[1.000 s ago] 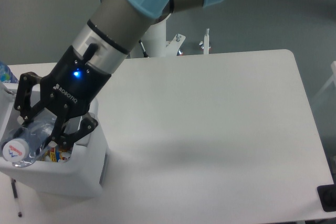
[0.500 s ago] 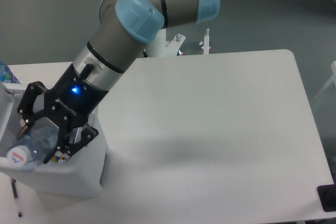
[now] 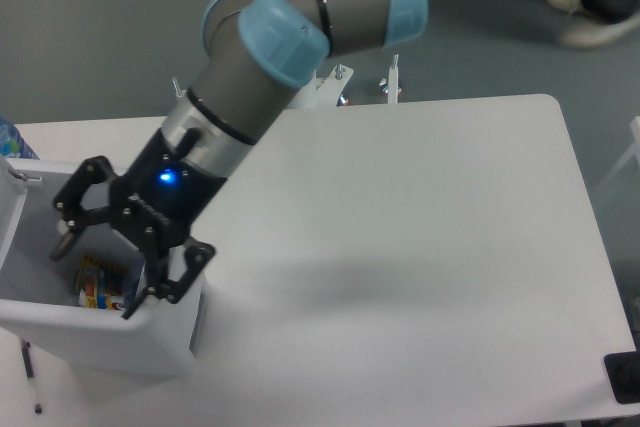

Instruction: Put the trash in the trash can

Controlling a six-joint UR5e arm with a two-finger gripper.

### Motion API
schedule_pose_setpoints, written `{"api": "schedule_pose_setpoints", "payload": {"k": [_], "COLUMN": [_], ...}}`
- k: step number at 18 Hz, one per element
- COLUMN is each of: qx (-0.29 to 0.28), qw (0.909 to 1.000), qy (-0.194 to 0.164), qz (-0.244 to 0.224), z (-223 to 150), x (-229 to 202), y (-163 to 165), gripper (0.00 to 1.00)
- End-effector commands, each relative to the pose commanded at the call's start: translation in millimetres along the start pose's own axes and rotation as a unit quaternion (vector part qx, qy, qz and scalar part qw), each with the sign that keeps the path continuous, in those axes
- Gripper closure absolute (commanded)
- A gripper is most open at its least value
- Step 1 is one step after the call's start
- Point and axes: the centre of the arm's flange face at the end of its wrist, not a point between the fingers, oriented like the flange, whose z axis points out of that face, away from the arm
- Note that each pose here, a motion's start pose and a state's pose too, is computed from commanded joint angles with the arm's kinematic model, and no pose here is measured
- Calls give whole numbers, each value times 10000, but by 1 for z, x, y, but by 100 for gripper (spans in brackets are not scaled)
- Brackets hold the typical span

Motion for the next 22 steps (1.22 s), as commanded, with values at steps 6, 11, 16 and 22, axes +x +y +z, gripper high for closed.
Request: {"api": "schedule_pose_setpoints", "payload": {"k": [6, 11, 16, 22], "qx": [137, -54, -932, -2161], "qw": [9972, 9967, 9844, 9572], "qy": [-611, -802, -1490, -1876], "qz": [-412, -99, 83, 439], "z": [-66, -88, -84, -65], "x": [-91, -145, -160, -155], "y": [40, 106, 129, 145], "gripper": [7, 0, 0, 0]}}
